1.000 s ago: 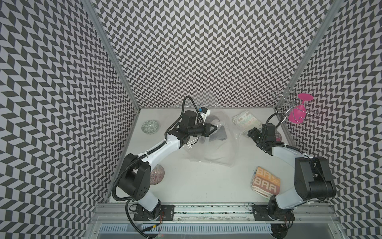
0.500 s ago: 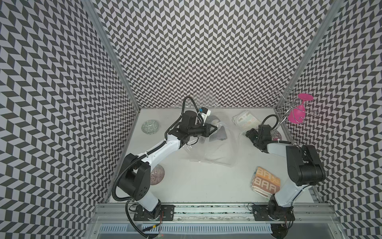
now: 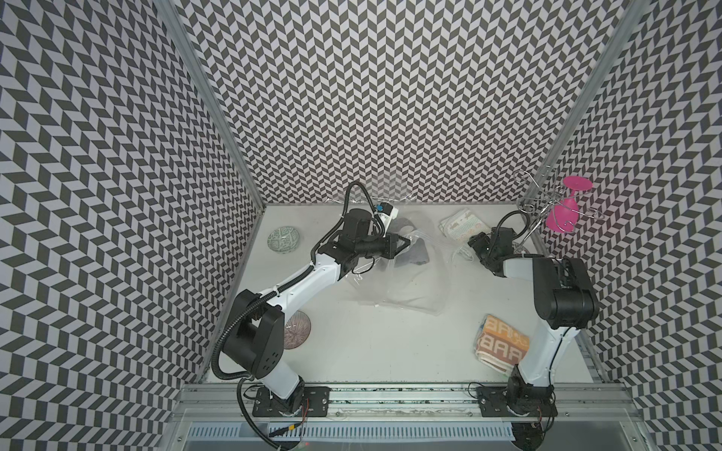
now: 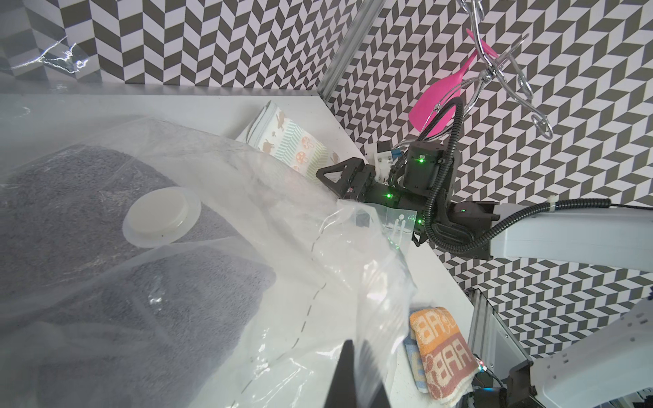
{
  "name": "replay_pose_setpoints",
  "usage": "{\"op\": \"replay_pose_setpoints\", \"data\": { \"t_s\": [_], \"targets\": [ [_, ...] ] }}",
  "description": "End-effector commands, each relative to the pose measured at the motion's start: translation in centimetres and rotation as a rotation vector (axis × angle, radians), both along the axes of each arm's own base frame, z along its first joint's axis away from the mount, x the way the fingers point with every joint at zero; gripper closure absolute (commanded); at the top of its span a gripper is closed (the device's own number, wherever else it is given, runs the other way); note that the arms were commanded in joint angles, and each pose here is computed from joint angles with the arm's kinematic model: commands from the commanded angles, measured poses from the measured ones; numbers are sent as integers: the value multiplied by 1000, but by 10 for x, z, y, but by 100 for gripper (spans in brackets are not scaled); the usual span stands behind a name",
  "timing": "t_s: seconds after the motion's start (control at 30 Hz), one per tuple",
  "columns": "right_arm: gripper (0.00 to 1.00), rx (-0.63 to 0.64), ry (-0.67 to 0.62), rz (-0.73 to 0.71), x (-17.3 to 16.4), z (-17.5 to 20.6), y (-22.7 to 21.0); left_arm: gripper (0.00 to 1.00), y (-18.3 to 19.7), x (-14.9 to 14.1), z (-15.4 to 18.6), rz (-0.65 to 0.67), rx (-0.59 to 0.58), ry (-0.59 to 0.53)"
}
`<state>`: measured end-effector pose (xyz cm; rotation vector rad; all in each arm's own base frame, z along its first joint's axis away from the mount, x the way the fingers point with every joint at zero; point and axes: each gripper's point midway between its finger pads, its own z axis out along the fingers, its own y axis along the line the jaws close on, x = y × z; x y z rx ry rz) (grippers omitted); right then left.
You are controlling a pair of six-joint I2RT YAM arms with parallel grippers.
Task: Place the folded towel into the vacuum bag
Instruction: Move the towel to the center of the board, then pick up the towel from the center of the board.
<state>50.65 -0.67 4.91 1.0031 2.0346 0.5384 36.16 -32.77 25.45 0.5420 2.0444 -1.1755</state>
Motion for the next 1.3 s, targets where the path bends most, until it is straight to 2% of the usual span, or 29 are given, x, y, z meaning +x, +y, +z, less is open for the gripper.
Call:
{"op": "replay_pose_setpoints", "data": {
  "t_s": [0.0, 0.07, 0.13, 0.3, 0.4, 0.47, 0.6, 0.87, 1.03, 1.13, 1.27],
  "targets": [
    [26, 39, 32, 7, -1, -21, 5, 100, 5, 6, 11, 18, 3, -22],
    [29, 49, 36, 21, -1, -26, 11, 100, 5, 7, 10, 21, 6, -20],
    [40, 44, 24, 38, -1, -26, 16, 100, 6, 8, 9, 24, 6, -20],
    [82, 44, -21, 33, -8, -15, 18, 100, 6, 8, 10, 22, 5, -21],
    [95, 38, -53, 40, -18, -2, 21, 100, 6, 8, 10, 24, 5, -23],
    [100, 36, -63, 56, -27, 7, 27, 100, 6, 8, 10, 25, 3, -23],
    [100, 45, -53, 80, -59, 15, 40, 100, 7, 11, 11, 42, -1, -25],
    [100, 44, 144, 55, -159, -13, 40, 100, 9, 17, 8, 58, -3, -13],
    [91, 80, 178, 102, -174, -26, 49, 100, 8, 17, 7, 54, -7, -9],
    [78, 100, 202, 121, -171, -31, 54, 100, 7, 16, 7, 51, -7, -6],
    [47, 101, 178, 104, -163, -25, 50, 100, 6, 15, 8, 47, -14, -2]
  ]
}}
